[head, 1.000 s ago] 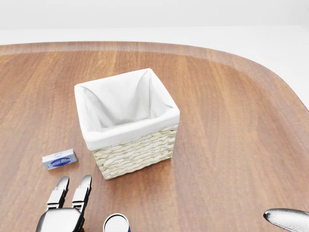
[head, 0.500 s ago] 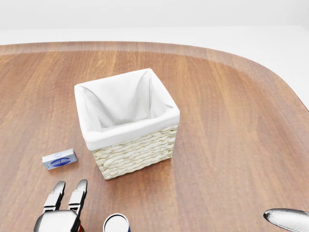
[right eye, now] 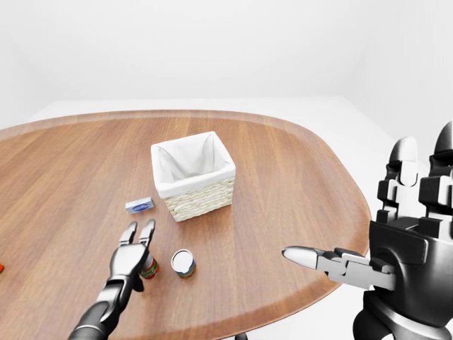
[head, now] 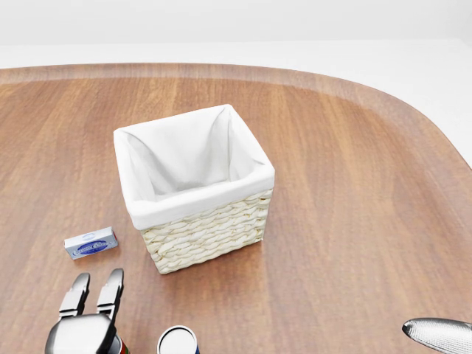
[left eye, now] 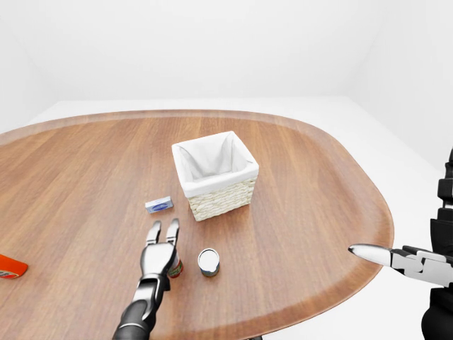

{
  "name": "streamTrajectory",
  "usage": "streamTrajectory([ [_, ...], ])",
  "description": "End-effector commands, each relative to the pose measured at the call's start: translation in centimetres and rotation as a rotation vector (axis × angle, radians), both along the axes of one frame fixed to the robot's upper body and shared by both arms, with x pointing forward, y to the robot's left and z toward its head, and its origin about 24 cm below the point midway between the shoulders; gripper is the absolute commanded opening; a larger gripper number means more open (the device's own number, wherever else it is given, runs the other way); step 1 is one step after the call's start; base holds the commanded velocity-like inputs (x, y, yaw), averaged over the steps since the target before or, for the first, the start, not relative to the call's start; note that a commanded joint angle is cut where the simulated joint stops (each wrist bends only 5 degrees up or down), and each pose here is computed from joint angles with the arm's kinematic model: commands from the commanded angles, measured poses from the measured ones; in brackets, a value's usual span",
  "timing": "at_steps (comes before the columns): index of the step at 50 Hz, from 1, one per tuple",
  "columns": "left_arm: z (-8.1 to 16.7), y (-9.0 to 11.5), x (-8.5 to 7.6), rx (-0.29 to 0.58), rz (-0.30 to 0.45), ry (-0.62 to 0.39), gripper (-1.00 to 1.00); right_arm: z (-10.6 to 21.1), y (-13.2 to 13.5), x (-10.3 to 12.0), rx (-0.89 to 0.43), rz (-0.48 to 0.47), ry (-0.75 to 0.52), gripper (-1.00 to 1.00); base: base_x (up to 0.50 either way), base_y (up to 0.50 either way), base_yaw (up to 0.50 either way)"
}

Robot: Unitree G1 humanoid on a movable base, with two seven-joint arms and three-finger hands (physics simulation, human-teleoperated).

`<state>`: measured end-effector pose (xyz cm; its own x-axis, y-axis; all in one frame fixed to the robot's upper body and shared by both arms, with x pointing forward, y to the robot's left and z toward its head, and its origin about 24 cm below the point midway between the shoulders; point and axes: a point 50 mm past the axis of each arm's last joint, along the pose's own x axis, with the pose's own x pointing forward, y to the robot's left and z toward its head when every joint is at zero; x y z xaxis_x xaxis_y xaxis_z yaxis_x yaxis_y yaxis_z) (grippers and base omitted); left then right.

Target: Pick up the tomato sauce, and put it in the basket.

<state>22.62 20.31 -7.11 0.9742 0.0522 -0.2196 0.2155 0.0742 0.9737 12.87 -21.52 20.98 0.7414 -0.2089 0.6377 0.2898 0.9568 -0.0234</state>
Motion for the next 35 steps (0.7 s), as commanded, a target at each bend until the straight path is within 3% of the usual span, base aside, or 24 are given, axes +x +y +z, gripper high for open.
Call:
streamTrajectory([
  [1, 0.16, 0.06, 0.7, -0.018, 0.025, -0.034, 1.0, -0.02, 0.0, -0.01, 0.0, 0.0, 0.001, 1.0, 0.0, 0.0, 0.0],
  [7, 0.15, -0.11, 0.81, -0.03, 0.023, -0.039, 1.0, -0.01, -0.05, -0.03, 0.003, 0.0, 0.003, 1.0, 0.0, 0.0, 0.0],
  [8, 0.02, -0.15, 0.73, -0.029, 0.02, -0.036, 0.73, -0.03, -0.06, -0.04, 0.004, 0.0, 0.004, 1.0, 0.0, 0.0, 0.0],
  [9, -0.01, -0.19, 0.68, -0.027, 0.015, -0.038, -0.44, -0.04, -0.07, -0.05, 0.004, 0.0, 0.005, 1.0, 0.0, 0.0, 0.0],
  [10, -0.08, -0.23, 0.63, -0.034, 0.015, -0.031, -1.0, -0.03, -0.08, -0.05, 0.005, 0.0, 0.005, 1.0, 0.0, 0.0, 0.0],
  [35, -0.47, -0.6, 0.43, -0.04, -0.006, -0.015, -1.0, -0.01, -0.03, -0.01, 0.004, 0.002, 0.003, 1.0, 0.0, 0.0, 0.0],
])
